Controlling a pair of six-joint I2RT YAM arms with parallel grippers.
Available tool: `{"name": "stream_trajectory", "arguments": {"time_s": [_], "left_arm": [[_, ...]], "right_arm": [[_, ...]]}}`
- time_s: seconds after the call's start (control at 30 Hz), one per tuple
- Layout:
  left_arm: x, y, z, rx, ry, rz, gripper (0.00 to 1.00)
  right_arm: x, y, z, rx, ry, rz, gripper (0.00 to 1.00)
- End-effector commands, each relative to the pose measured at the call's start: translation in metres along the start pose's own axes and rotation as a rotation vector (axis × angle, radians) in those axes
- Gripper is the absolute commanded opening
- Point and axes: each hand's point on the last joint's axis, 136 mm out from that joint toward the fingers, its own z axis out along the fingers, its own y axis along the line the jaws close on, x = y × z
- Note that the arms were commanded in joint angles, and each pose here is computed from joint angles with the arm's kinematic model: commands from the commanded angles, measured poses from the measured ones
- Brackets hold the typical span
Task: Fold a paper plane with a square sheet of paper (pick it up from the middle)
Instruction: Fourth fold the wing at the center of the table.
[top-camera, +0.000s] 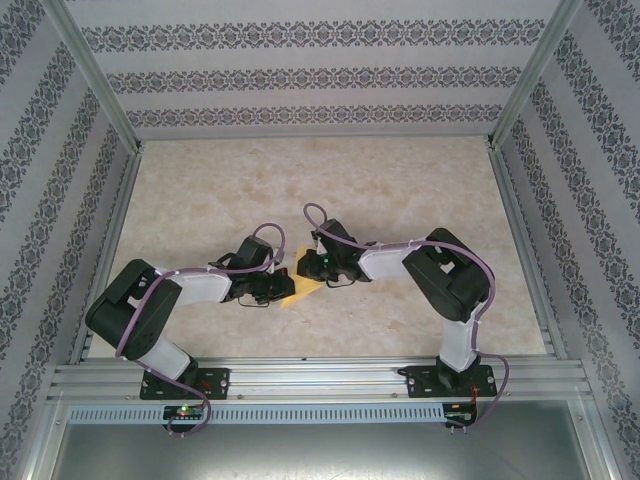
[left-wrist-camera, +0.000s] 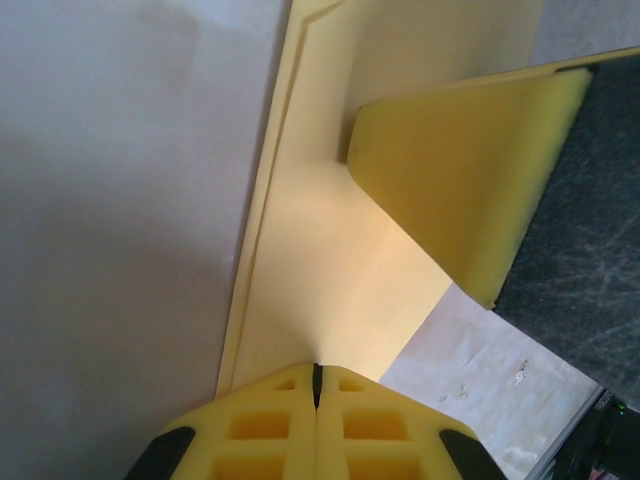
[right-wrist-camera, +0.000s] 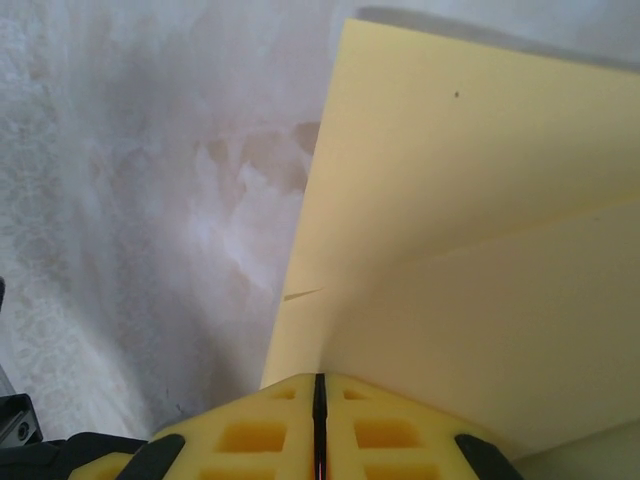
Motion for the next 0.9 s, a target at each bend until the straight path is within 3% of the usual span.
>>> {"name": "stream_trajectory", "arguments": {"time_s": [0.0, 0.47, 0.7, 0.87], "left_arm": [[0.034, 0.051, 0.002, -0.189, 0.081, -0.046, 0.00], [0.035, 0.052, -0.001, -0.197, 0.084, -0.041, 0.00], [0.036, 0.050, -0.001, -0.191, 0.086, -0.039, 0.00], [0.034, 0.050, -0.002, -0.190, 0.078, -0.037, 0.00]], "right_arm": [[0.003, -0.049, 0.005, 0.108, -0.001, 0.071, 0.11], [-0.039, -0.069, -0.020, 0.106, -0.058, 0.102, 0.12], [-0.049, -0.027, -0.045, 0.030, -0.098, 0.043, 0.13], [-0.035, 0.000, -0.037, -0.018, -0.076, 0.009, 0.13]]}}
